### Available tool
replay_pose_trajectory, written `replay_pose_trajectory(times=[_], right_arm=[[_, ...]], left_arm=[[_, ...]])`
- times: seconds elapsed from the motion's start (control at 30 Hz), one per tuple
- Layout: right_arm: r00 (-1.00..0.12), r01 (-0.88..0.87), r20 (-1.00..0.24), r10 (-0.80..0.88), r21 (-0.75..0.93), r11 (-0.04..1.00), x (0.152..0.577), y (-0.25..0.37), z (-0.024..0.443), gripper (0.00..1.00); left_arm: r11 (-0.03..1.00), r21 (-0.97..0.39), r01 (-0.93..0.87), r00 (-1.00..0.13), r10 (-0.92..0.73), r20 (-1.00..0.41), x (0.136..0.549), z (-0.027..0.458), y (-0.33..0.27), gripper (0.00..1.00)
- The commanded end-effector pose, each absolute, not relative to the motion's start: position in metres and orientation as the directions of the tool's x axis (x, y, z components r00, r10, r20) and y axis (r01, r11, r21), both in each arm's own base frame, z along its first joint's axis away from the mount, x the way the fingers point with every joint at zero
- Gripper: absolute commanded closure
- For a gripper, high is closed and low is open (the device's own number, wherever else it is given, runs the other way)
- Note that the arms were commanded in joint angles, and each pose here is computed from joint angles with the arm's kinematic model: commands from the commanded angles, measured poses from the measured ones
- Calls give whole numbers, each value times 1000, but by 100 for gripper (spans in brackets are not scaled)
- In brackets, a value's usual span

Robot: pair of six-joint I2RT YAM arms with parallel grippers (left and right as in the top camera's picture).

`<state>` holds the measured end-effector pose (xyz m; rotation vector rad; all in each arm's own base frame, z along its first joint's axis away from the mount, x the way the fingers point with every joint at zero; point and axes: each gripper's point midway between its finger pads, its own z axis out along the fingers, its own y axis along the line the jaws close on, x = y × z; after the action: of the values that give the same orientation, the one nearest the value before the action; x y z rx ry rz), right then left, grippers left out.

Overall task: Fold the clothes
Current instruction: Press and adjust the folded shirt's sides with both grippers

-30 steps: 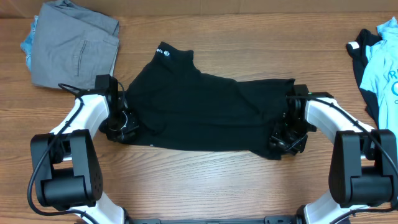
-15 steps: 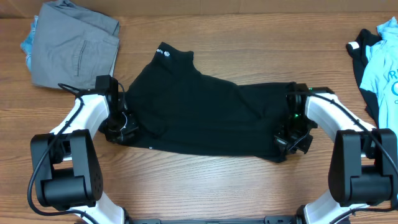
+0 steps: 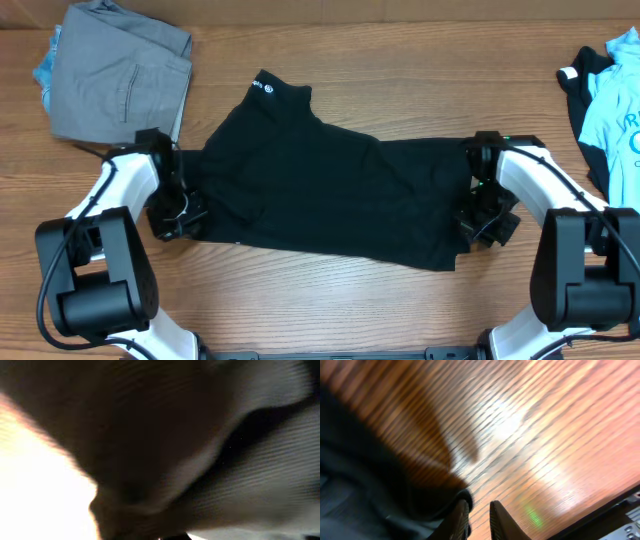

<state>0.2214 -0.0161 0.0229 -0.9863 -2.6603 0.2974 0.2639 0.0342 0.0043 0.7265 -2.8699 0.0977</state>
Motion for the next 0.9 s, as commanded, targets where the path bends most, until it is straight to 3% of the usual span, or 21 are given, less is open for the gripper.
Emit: replay_pose_trajectory(times=[0.0,0.23,0.27,0.33,0.4,0.5,0.63,0.7,0.77,0.87], right_arm=[[-706,638,142,694,-298,710,229,-29,29,82],[-702,663,107,704,-260,701,234,-32,39,82],[-713,660,103,693,-233,714,237,-30,42,81],[-735,651,104,670,-171,740,243,-23,46,77],[-759,633,114,641,-101,768,249,-14,49,61],[-789,607,144,597,35,794,261,7,52,50],[-820,572,176,545,185,799,274,33,55,46],[-832,554,177,526,238,798,280,44,57,34],[-846,534,166,507,260,805,284,52,58,16],[-864,503,154,479,265,823,285,61,58,5]], left_arm=[[889,2,-458,-877,-452,162,270,13,42,96],[887,-50,-458,-887,-454,86,275,46,38,96],[887,-69,-456,-889,-453,65,276,55,35,92],[888,-109,-447,-894,-446,33,278,68,29,79],[894,-166,-416,-907,-420,11,280,79,19,66],[895,-261,-362,-927,-374,2,283,91,-5,27],[901,-299,-316,-947,-318,43,277,90,-31,8],[906,-292,-305,-952,-299,68,275,86,-44,3],[913,-284,-292,-956,-282,78,276,80,-54,1],[918,-220,-330,-944,-318,88,280,67,-55,0]])
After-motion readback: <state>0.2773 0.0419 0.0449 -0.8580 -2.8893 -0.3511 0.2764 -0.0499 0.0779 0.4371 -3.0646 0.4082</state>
